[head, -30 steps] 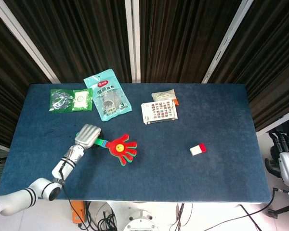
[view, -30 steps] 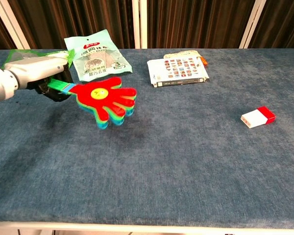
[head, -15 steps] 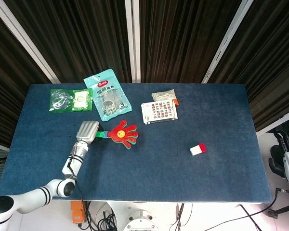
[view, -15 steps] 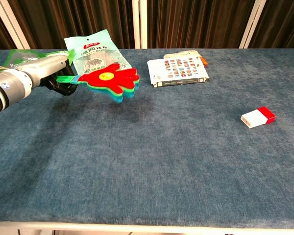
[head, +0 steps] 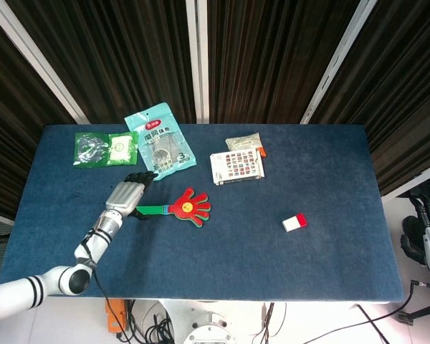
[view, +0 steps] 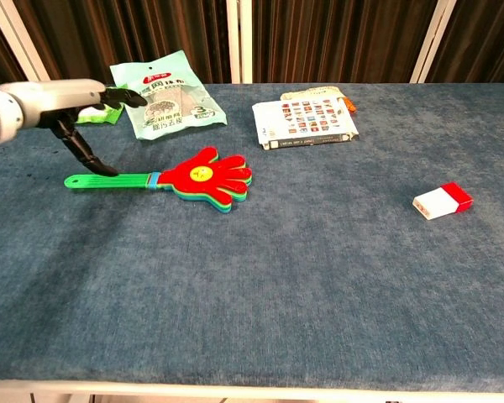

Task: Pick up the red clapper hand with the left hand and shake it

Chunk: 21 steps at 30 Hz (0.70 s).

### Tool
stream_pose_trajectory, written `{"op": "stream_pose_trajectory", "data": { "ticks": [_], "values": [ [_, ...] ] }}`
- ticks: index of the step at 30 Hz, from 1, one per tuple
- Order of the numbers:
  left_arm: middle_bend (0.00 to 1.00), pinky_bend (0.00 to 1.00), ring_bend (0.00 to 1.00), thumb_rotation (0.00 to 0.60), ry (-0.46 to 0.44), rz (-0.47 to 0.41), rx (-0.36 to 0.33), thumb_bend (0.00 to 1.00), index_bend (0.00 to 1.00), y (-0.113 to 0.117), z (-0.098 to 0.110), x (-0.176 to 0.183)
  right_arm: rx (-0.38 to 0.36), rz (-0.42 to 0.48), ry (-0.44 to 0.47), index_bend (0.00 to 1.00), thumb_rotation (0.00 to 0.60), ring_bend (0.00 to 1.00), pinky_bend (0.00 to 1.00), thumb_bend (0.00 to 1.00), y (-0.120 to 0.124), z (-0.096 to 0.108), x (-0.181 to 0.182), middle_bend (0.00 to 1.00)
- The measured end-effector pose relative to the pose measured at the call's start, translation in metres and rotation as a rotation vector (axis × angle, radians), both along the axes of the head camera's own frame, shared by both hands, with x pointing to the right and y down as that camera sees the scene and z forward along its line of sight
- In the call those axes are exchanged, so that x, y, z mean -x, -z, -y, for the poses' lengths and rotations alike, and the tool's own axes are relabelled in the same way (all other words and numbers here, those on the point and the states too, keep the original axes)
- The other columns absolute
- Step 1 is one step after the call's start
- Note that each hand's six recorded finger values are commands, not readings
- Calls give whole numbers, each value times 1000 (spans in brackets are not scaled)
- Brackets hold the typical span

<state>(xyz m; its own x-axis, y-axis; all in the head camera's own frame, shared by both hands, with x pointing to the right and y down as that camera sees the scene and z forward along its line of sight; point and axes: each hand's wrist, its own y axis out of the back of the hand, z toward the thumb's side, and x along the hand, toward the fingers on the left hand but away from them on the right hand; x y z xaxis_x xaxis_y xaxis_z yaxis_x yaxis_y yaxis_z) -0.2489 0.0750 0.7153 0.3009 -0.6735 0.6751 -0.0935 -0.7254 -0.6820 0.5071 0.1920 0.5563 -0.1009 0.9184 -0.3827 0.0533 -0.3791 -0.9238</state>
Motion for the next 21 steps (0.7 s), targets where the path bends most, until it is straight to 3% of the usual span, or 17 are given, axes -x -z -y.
{"op": "stream_pose_trajectory", "data": {
  "ticks": [5, 8, 14, 17, 21],
  "values": [
    [0, 0, 0, 600, -11, 25, -76, 148, 0, 15, -2, 21, -5, 1, -1, 0, 600, 0, 0, 358, 2, 0, 2, 0],
    [0, 0, 0, 600, -12, 46, -152, 199, 1, 26, -5, 41, -16, 2, 1, 0, 600, 0, 0, 356, 4, 0, 4, 0],
    [42, 0, 0, 600, -61, 67, -358, 238, 107, 52, -26, 97, -34, 23, 7, 0, 600, 0, 0, 328, 0, -5, 11, 0],
    [42, 0, 0, 600, -54, 106, -421, 241, 102, 62, -50, 146, -25, 24, 8, 0, 600, 0, 0, 327, -5, -13, 11, 0],
    [42, 0, 0, 600, 25, 162, -390, 250, 87, 70, -100, 209, -30, 12, 4, 0, 600, 0, 0, 327, -7, -19, 10, 0]
  ]
}}
